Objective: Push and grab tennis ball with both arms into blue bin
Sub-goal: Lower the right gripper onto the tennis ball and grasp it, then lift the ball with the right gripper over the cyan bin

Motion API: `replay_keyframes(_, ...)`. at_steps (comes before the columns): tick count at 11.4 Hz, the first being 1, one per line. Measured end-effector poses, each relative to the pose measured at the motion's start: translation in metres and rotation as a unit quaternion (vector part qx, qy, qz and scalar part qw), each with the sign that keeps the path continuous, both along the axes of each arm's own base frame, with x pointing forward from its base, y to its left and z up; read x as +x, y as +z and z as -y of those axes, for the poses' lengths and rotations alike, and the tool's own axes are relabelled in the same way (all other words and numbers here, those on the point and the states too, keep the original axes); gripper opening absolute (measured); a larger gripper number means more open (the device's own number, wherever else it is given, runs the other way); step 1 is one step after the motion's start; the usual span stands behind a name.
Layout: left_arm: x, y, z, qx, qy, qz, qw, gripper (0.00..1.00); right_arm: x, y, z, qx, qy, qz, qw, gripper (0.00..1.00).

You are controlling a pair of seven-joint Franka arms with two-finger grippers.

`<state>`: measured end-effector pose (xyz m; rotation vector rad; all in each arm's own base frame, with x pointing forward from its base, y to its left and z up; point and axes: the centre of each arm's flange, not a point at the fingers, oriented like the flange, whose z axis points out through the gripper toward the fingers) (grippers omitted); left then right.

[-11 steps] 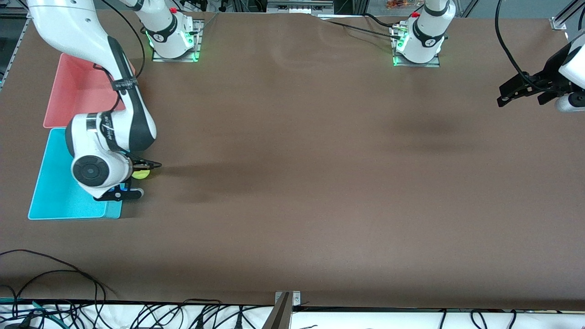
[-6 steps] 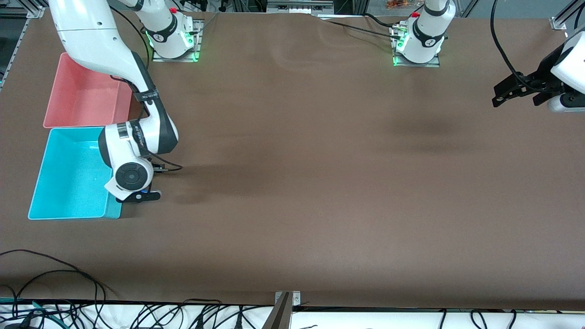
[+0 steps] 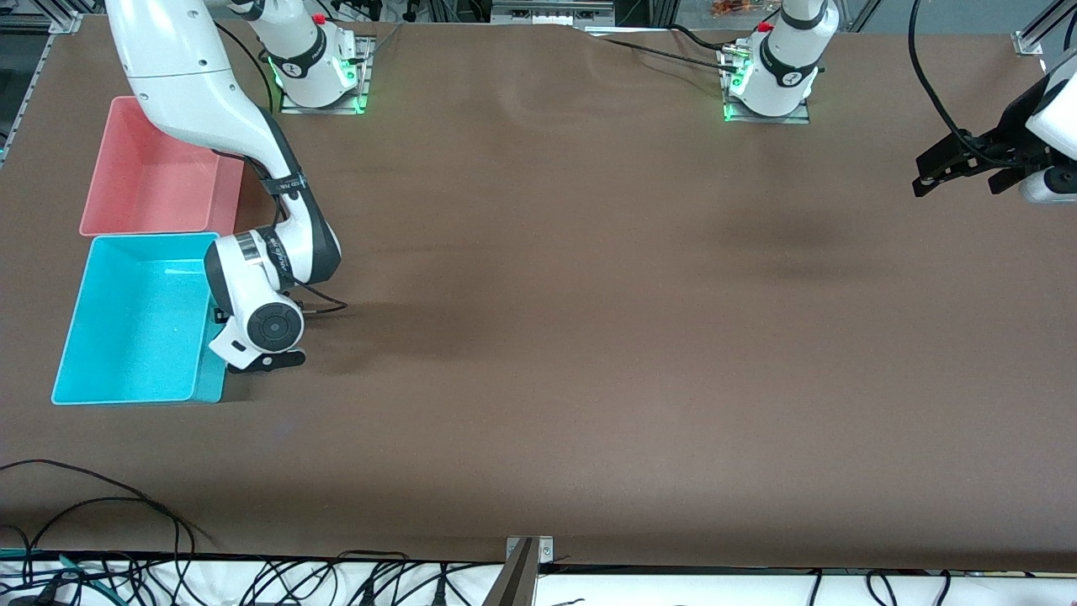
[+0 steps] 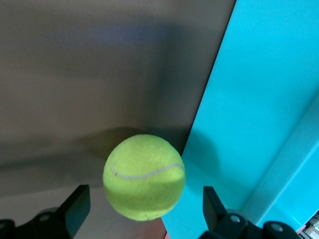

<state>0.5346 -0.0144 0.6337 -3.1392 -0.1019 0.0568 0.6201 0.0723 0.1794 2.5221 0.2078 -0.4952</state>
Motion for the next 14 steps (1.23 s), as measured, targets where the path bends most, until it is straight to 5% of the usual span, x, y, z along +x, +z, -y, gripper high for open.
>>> replay_keyframes(4, 0.002, -0.003, 0.001, 0.000, -0.001, -0.003, 1.000, 1.00, -0.002, -0.010, -0.001, -0.008, -0.010, 0.009, 1.000, 0.88)
replay_keyframes(6, 0.002, -0.004, 0.001, 0.000, -0.001, -0.004, 1.000, 1.00, -0.002, -0.010, -0.007, -0.011, -0.004, 0.013, 1.000, 0.65)
replay_keyframes(11, 0.003, -0.004, 0.002, 0.000, -0.002, -0.004, 1.000, 1.00, 0.009, 0.005, -0.019, -0.011, 0.013, 0.018, 1.000, 0.65)
replay_keyframes(14, 0.003, -0.004, 0.002, 0.000, -0.002, -0.003, 1.000, 1.00, 0.032, 0.069, -0.025, -0.004, 0.001, 0.001, 1.000, 0.65)
